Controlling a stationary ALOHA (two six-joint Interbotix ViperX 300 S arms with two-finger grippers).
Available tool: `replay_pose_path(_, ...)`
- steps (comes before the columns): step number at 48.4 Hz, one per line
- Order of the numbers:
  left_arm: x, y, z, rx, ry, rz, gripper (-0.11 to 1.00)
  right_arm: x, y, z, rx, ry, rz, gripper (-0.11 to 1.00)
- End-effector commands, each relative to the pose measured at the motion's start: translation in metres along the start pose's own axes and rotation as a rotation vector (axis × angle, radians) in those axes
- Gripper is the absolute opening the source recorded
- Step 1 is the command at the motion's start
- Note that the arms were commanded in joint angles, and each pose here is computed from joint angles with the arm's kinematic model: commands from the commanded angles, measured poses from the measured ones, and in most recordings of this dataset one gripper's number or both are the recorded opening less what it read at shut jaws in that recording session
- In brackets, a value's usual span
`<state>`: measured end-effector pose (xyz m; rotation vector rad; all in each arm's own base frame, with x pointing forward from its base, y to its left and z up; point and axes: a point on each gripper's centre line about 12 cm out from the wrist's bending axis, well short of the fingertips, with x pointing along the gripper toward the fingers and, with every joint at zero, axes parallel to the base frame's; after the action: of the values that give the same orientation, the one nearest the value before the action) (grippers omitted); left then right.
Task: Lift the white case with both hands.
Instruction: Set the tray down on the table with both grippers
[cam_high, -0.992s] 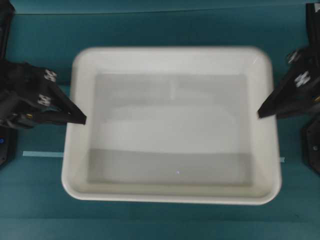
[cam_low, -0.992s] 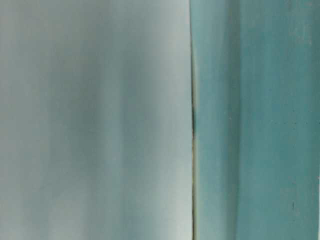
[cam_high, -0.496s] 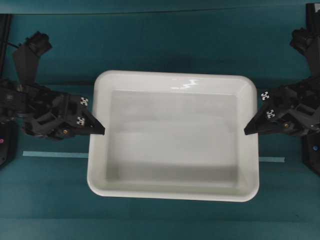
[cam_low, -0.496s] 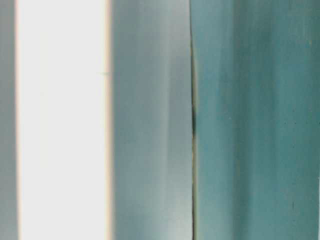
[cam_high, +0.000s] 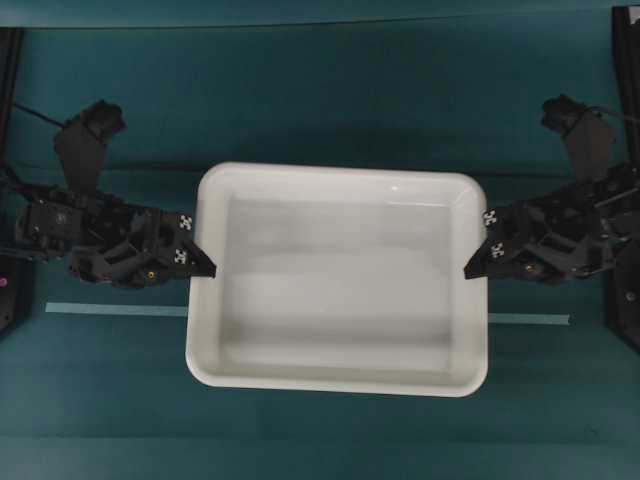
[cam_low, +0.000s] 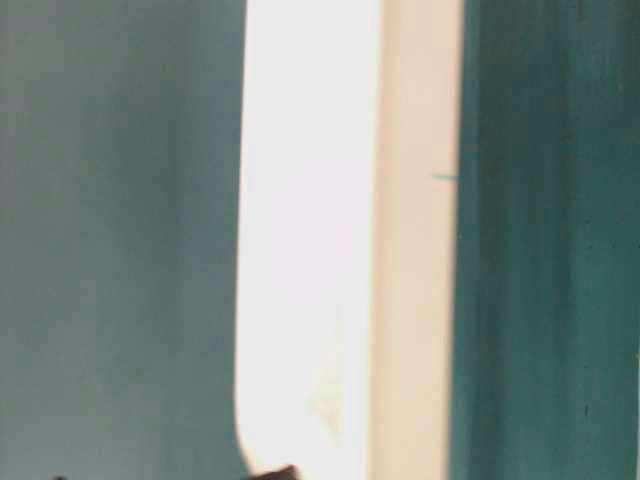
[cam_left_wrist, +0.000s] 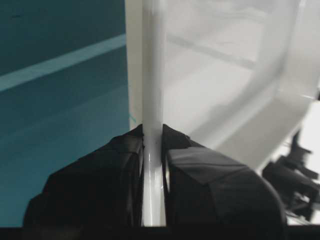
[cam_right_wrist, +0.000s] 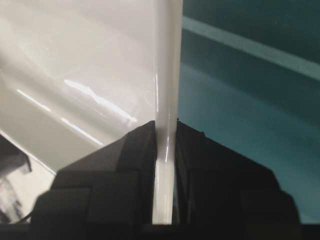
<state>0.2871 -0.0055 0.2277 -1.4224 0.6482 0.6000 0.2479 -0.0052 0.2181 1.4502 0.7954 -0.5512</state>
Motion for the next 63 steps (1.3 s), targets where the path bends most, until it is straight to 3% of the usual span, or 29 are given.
replay_pose_path(1, 0.012, 0.013, -0.001, -0.007, 0.002, 0.06, 0.06, 0.016, -0.014, 0.001, -0.022, 0.009, -0.064, 0.1)
replay_pose_path(11, 0.028, 0.041, -0.001, -0.014, 0.002, 0.147, 0.06, 0.031, -0.02, 0.005, -0.028, -0.004, -0.087, 0.1)
replay_pose_path(21, 0.036, 0.064, 0.001, -0.03, -0.003, 0.207, 0.06, 0.048, -0.042, 0.005, -0.032, 0.006, -0.168, 0.1)
replay_pose_path(28, 0.039, 0.076, 0.004, -0.038, -0.011, 0.238, 0.06, 0.057, -0.05, 0.007, -0.029, -0.011, -0.173, 0.1)
replay_pose_path(43, 0.044, 0.097, 0.013, -0.071, -0.035, 0.206, 0.06, 0.072, -0.058, 0.013, -0.047, -0.04, -0.182, 0.1)
replay_pose_path(63, 0.06, 0.13, 0.012, -0.085, -0.034, 0.279, 0.06, 0.086, -0.08, 0.016, -0.007, -0.072, -0.209, 0.1)
